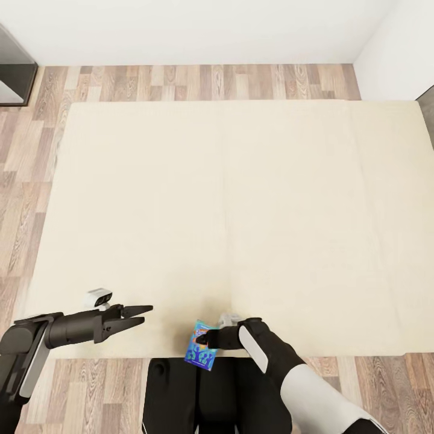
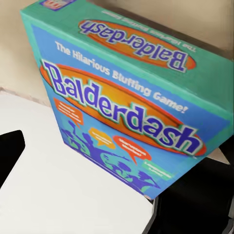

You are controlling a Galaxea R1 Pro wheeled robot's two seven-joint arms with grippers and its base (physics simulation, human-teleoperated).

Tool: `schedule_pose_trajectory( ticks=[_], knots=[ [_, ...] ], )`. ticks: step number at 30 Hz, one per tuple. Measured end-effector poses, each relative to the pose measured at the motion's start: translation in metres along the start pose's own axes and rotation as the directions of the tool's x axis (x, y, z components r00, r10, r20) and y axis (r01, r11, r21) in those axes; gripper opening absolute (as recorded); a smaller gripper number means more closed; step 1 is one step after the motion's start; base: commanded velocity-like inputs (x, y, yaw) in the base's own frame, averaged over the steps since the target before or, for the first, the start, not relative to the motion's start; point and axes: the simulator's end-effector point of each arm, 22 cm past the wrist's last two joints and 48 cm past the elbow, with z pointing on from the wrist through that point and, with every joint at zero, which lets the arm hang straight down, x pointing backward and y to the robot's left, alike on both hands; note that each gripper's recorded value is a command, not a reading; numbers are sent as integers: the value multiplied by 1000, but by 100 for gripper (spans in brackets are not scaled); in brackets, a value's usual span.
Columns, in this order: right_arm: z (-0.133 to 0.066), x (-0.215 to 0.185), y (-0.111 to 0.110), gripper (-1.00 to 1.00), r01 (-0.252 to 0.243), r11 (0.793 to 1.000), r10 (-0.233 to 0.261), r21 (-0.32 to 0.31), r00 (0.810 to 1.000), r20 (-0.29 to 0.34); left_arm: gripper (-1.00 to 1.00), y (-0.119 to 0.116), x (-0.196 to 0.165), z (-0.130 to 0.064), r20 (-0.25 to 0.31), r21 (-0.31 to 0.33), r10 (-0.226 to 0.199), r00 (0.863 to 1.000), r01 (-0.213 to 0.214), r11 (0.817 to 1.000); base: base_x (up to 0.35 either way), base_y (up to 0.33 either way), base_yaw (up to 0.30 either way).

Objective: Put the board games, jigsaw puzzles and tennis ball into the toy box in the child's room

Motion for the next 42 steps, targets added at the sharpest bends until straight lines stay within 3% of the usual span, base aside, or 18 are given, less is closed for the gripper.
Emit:
schedule_pose_trajectory(
  ticks=[35,42],
  knots=[
    [-5,-23,5,100,18,1000,-18,-7,999,44,100,0,0,0,0,-1,0,1000,0,1000,0,0,0],
    [-4,-28,10,100,29,999,-26,-29,996,80,100,0,0,0,0,-1,0,1000,0,1000,0,0,0]
  ],
)
